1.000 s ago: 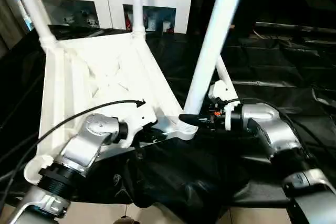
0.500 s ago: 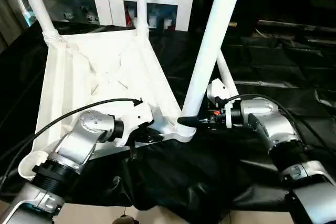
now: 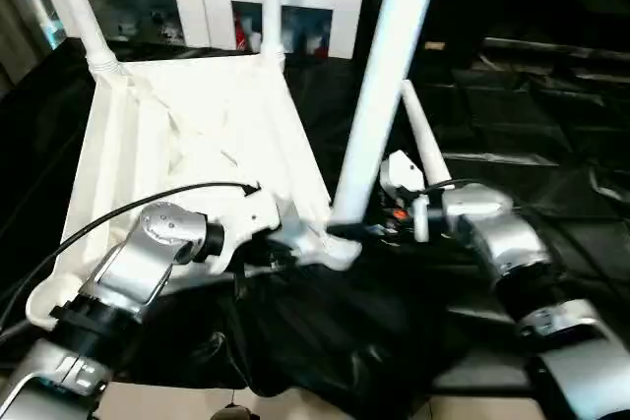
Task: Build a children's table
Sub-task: Pick table leg
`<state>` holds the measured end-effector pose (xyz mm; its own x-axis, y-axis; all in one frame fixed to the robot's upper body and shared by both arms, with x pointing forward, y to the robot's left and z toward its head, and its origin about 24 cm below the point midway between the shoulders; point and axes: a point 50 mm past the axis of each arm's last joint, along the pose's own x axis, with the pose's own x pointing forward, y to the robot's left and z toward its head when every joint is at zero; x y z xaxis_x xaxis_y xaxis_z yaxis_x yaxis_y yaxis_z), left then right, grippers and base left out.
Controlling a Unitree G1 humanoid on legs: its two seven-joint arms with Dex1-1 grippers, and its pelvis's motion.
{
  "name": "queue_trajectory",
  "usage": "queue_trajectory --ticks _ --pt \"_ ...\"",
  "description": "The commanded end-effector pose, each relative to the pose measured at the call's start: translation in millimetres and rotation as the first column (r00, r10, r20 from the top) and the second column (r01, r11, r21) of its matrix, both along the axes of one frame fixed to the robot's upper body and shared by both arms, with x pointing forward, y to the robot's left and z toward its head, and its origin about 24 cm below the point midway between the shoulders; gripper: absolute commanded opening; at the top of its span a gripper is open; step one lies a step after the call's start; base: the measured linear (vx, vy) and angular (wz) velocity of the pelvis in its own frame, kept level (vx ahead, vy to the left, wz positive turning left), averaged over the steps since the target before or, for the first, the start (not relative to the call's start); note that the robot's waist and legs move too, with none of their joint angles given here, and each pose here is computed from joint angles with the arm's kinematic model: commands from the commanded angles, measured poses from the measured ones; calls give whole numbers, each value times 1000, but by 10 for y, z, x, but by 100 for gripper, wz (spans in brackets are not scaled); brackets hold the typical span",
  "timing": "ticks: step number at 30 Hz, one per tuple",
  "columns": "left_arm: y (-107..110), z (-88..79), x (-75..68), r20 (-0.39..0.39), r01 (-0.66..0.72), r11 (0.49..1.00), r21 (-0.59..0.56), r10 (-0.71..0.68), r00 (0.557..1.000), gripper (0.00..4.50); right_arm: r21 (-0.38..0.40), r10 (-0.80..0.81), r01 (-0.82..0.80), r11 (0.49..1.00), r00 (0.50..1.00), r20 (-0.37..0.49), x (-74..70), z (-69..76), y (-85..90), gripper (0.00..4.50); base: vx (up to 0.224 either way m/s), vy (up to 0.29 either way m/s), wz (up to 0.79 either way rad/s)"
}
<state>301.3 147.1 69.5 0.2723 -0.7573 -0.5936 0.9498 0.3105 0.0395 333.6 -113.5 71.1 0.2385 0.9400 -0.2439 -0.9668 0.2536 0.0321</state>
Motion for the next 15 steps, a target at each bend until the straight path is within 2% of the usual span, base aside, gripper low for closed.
queue_trajectory --ticks 1,9,12,15 --pt "-173 175 61 50 3 998 -62 0 999 0 -156 -156 130 979 973 -171 -120 -502 -84 190 0 0 0" --pt "-227 233 82 47 -167 984 -67 170 984 0 -152 -385 358 921 897 -219 -26 -595 52 190 -4 3 -2" --pt "-284 251 86 54 -293 956 -35 294 954 0 -226 -491 445 866 841 -225 24 -668 210 190 0 0 0" --pt "-312 260 87 66 -348 937 -23 348 935 0 -248 -541 489 836 807 -235 49 -678 284 190 -5 5 -21"
